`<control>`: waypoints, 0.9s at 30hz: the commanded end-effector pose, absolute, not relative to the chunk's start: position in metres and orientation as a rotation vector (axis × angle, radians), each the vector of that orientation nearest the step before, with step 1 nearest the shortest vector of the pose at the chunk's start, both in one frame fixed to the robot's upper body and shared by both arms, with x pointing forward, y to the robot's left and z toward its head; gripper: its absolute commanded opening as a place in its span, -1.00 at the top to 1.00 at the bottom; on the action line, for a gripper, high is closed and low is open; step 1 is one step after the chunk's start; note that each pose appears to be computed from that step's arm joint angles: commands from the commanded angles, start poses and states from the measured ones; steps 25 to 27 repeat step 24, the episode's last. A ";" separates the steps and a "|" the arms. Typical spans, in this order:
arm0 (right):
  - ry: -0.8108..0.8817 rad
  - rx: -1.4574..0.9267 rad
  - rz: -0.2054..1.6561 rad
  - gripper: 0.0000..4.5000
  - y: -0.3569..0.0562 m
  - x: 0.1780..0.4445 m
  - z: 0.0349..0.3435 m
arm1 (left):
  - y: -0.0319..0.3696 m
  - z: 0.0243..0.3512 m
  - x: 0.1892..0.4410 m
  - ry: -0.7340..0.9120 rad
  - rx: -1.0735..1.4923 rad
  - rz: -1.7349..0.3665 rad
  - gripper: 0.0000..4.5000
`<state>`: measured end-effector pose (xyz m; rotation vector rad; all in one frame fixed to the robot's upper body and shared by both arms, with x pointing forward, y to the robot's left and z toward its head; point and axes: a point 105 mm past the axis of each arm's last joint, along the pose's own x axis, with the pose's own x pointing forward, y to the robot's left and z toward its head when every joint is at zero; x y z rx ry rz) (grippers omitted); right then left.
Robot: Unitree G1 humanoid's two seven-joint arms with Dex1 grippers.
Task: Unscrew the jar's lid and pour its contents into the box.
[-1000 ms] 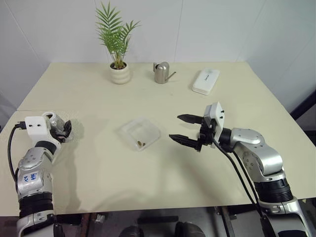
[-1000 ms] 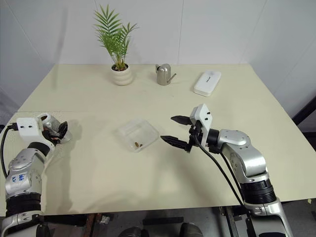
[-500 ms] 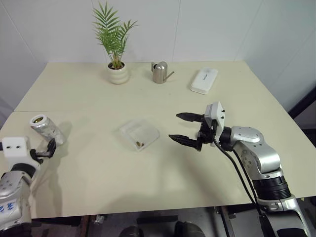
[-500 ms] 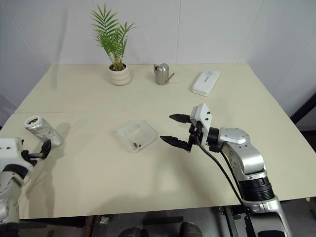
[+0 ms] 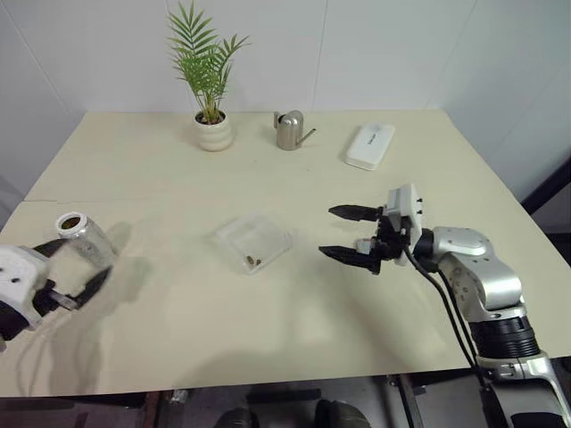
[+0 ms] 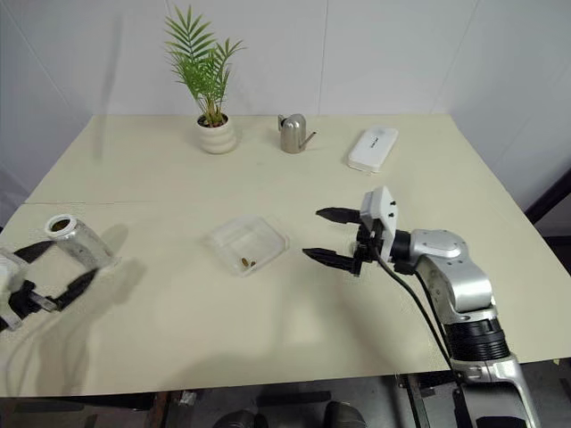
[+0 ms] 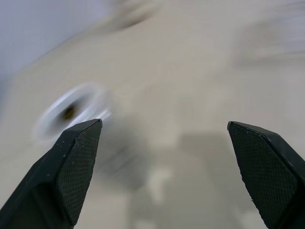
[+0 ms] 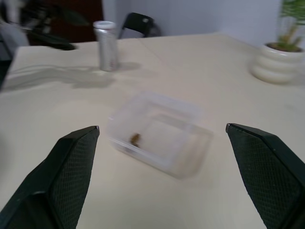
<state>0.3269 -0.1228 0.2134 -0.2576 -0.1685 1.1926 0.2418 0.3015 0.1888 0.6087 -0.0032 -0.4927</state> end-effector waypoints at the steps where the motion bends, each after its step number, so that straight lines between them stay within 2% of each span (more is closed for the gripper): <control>1: -0.206 -0.343 1.158 -1.00 -0.141 0.325 0.224 | 0.268 0.188 0.238 0.006 0.733 -0.744 -0.99; 6: -0.172 -0.400 1.163 -1.00 -0.161 0.325 0.232 | 0.240 0.193 0.251 -0.024 0.745 -0.881 -0.99; 15: -0.128 -0.456 1.061 -1.00 -0.187 0.326 0.230 | 0.225 0.201 0.277 -0.063 0.604 -0.916 -0.99; 27: -0.131 -0.427 1.007 -1.00 -0.189 0.327 0.215 | 0.229 0.200 0.272 -0.039 0.598 -0.897 -0.99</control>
